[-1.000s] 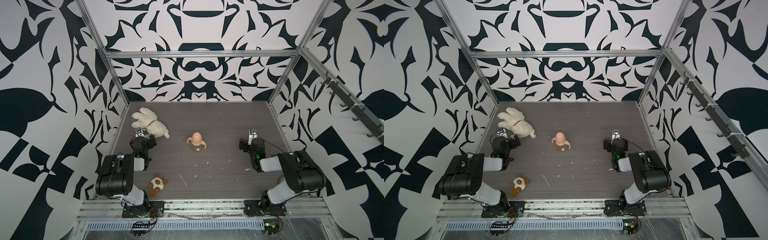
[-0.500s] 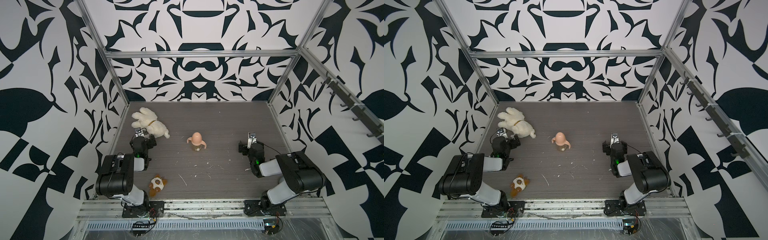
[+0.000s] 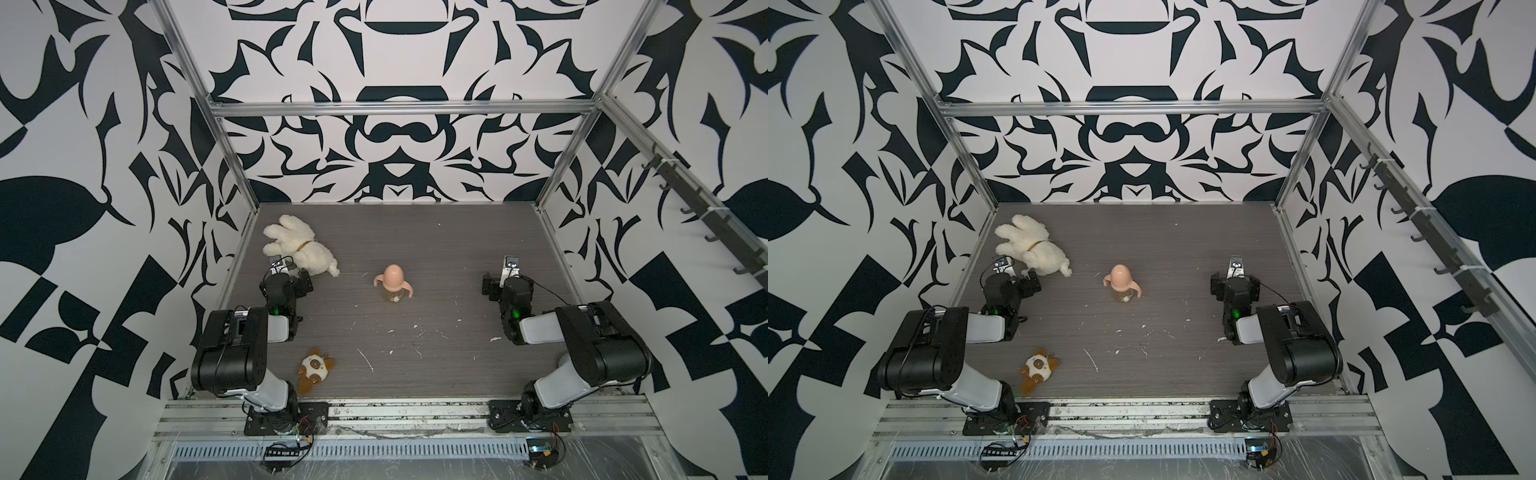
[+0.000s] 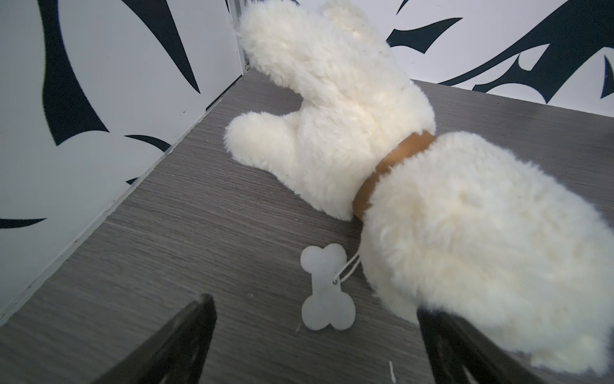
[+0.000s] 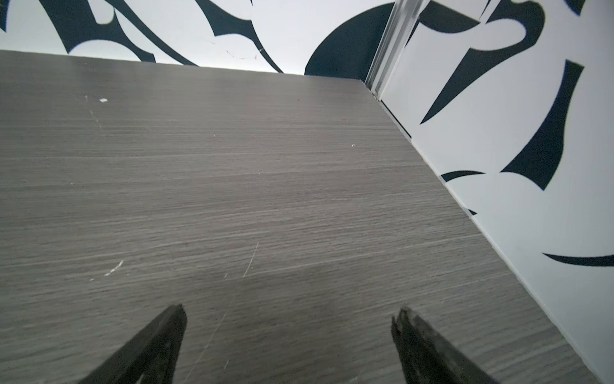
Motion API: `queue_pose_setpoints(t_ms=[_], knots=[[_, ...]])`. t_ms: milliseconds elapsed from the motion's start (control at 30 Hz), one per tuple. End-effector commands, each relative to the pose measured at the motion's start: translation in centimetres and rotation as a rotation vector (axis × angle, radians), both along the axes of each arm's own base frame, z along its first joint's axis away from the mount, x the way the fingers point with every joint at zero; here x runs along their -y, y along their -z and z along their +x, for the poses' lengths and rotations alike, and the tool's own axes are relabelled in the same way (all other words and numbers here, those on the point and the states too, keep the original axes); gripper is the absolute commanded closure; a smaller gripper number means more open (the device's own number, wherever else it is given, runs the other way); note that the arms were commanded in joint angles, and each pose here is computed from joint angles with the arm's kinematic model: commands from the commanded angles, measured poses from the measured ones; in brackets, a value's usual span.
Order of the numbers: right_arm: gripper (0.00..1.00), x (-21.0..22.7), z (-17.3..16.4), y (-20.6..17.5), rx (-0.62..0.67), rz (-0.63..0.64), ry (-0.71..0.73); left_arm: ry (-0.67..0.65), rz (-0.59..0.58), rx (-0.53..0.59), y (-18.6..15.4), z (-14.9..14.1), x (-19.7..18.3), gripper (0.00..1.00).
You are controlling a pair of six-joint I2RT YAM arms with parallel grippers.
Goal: Assemble the baby bottles
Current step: Reset both arms
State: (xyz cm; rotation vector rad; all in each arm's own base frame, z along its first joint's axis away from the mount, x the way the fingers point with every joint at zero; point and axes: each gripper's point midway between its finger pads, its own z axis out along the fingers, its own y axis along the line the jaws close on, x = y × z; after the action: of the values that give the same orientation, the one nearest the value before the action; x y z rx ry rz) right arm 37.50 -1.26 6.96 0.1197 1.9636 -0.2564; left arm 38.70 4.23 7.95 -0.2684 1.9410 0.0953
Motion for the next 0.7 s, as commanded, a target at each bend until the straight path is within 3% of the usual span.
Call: queue_pose_setpoints(t_ms=[0, 400, 567, 667], knots=[[0.01, 0.2, 0.6, -1.4, 0.039, 0.012, 0.020, 0.005, 0.004, 0.035, -1.0, 0.3, -0.1, 0.01], [0.01, -0.8, 0.8, -1.2, 0.027, 0.011, -0.045, 0.006, 0.005, 0.036, -1.0, 0.3, -0.1, 0.01], [0.01, 0.5, -1.1, -2.7, 0.147, -0.011, 0.070, 0.005, 0.005, 0.035, -1.0, 0.3, -0.1, 0.01], [0.00, 0.4, 0.5, -1.5, 0.051, -0.011, 0.059, 0.006, 0.005, 0.035, -1.0, 0.3, 0.0, 0.01]])
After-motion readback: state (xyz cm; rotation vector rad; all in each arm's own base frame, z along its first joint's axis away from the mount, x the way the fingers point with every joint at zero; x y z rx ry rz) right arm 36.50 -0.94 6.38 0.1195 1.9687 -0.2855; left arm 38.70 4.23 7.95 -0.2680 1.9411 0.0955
